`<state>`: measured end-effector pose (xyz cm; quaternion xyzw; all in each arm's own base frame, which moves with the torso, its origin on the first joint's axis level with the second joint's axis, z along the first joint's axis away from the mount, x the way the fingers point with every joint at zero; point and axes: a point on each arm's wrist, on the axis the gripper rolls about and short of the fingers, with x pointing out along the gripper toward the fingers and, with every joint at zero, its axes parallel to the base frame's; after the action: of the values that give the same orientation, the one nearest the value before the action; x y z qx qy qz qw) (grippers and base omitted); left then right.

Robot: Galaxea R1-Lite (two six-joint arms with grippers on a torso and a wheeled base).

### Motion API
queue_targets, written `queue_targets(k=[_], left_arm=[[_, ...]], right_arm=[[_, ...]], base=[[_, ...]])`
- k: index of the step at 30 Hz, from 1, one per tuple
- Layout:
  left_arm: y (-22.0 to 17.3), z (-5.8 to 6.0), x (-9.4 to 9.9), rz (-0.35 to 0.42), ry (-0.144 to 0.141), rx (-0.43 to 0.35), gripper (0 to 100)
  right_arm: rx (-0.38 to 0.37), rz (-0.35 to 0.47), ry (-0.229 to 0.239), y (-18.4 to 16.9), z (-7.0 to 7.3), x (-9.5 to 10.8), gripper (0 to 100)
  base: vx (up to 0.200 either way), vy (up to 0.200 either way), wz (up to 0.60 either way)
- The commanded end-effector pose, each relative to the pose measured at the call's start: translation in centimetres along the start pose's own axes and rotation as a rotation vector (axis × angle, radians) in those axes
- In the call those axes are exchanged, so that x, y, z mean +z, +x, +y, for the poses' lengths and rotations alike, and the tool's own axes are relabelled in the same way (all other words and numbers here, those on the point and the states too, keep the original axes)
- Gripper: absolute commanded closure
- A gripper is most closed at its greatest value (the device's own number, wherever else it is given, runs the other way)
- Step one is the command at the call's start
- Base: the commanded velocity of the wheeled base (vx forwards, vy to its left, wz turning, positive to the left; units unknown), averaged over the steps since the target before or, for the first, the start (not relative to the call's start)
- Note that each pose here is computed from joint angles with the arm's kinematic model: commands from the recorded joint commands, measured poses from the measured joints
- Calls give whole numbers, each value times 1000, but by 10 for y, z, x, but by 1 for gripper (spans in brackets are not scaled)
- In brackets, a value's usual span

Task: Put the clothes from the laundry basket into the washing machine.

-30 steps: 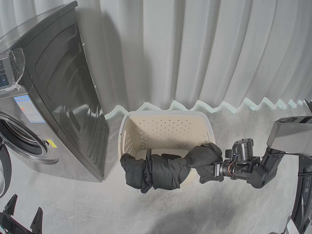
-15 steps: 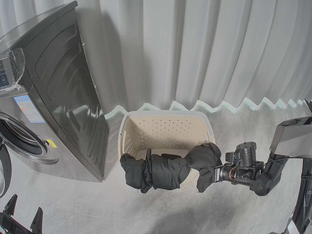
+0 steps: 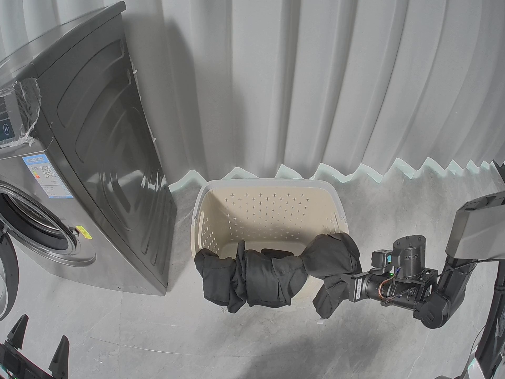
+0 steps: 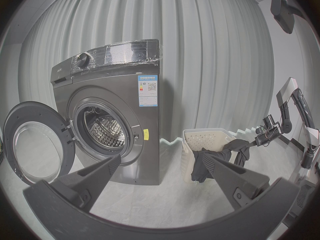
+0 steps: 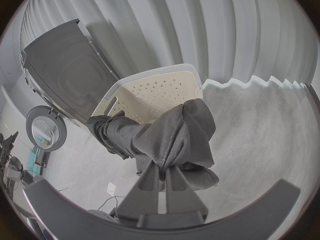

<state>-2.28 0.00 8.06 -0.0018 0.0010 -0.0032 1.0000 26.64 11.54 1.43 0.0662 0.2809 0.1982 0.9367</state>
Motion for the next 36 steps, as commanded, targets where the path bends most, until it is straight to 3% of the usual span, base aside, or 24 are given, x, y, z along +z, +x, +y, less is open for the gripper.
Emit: queue_targets(k=[1,15,24,25,36], left_arm=[[0,0,-5,-2,-1,0,0],[0,0,-4,-3,-1,0,0],[0,0,-4,-3,-1,0,0],[0,0,-5,-2,-1,0,0],[0,0,-5,-2,1,0,0]], right_arm=[[-1,2,1,2,0,-1,0],[-34,7,11,44,-15,-4,0],[-65,-31,7,59,-16,1,0],[-66,-34,7,60,-16,2,100],[-46,-31,2,46,-7,1,100]], base=[[0,0,0],[0,0,0],[0,0,0],[0,0,0],[0,0,0]])
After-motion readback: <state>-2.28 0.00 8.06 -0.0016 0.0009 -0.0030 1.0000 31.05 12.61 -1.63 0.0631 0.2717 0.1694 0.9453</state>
